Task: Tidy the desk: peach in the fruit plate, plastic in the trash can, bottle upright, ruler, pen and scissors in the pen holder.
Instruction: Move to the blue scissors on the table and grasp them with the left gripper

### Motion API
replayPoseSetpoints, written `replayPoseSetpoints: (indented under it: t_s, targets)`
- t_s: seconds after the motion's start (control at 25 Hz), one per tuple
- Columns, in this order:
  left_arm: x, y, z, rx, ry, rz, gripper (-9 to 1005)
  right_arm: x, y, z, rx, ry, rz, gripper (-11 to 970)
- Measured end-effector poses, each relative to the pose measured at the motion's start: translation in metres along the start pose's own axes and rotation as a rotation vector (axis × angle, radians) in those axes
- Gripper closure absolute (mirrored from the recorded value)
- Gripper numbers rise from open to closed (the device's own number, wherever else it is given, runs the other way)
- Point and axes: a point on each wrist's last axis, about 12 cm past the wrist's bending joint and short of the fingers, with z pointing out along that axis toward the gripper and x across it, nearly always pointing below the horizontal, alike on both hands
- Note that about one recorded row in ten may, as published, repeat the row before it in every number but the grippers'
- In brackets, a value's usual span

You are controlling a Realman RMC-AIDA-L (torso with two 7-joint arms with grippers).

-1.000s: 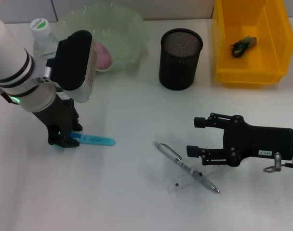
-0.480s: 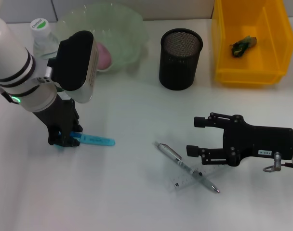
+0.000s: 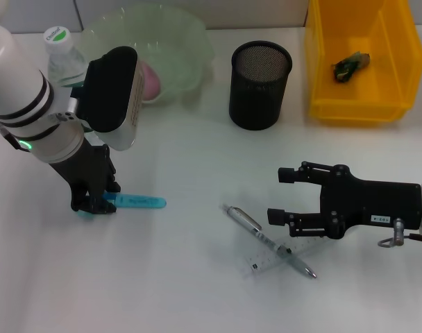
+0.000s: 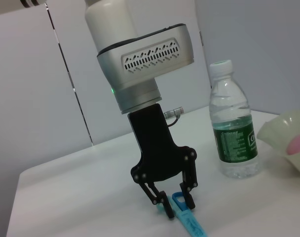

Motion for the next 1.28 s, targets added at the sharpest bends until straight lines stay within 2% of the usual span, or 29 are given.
replayPoseSetpoints:
  t_s: [1.28]
  targets:
    - [-0.0017,-0.0004,0.0034,0.002,0.013,0.006,699,-0.0002,-0.0005,-0.0009,0.002,0.002,0.005,131]
